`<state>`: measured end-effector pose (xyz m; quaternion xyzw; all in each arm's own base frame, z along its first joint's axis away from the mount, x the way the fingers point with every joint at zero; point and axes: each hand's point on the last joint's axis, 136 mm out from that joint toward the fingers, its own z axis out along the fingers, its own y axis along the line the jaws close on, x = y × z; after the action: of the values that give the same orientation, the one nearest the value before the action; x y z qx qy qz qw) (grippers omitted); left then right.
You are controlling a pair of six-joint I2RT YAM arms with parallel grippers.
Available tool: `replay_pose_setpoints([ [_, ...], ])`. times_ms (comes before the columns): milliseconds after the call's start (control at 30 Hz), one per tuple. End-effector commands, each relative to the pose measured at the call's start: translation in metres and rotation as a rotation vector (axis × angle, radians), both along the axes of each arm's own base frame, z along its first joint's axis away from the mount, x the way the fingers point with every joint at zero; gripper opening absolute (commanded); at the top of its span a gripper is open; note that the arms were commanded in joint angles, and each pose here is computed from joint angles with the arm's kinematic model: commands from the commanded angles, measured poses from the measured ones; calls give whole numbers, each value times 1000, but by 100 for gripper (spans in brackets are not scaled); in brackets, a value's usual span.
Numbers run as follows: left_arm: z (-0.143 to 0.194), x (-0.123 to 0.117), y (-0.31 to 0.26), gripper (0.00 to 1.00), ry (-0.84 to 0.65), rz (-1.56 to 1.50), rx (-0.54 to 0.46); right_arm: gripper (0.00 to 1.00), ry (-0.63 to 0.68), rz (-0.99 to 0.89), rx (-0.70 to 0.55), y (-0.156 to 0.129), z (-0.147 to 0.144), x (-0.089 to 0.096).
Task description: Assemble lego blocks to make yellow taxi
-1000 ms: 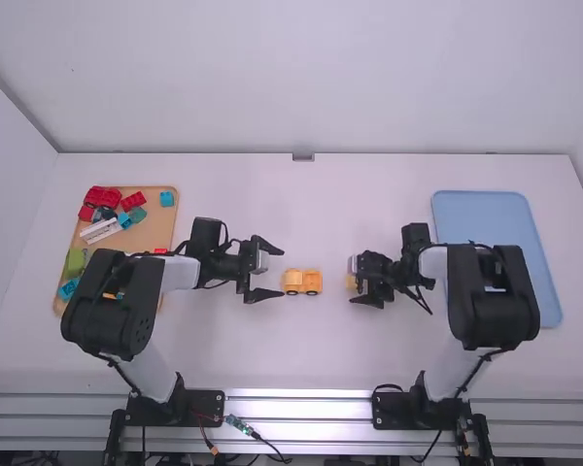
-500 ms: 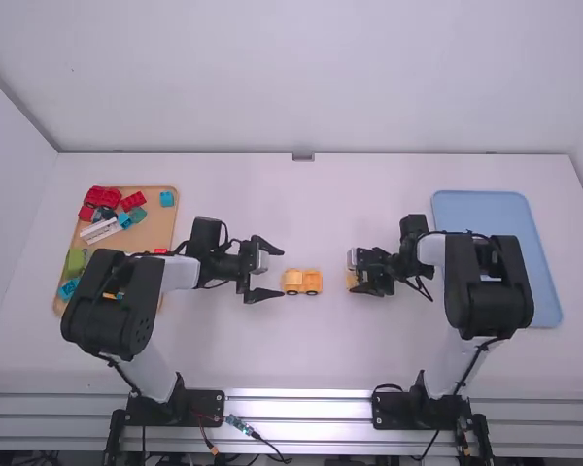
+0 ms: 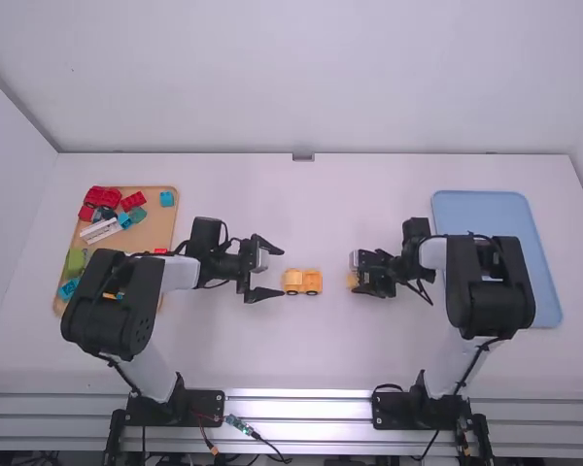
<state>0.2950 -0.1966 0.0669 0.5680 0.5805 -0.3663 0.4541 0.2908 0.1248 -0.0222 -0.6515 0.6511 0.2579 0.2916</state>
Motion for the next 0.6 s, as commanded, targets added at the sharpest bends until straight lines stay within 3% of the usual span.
replay_pose_setpoints([
  [0,5,-2,-4,99,11,-20,-26,52,25,8,10,2,-5,-8],
  [100,5,-2,-4,99,11,-20,-26,48,24,9,19,2,-4,-8],
  [133,5,-2,-4,99,11,-20,-26,41,21,9,20,2,-4,-7],
  [400,3,-4,-7,99,18,-27,-18,33,23,4,30,2,-2,-7],
  [567,-10,-10,-16,99,-28,-47,54,28,41,-18,34,2,-2,-6],
])
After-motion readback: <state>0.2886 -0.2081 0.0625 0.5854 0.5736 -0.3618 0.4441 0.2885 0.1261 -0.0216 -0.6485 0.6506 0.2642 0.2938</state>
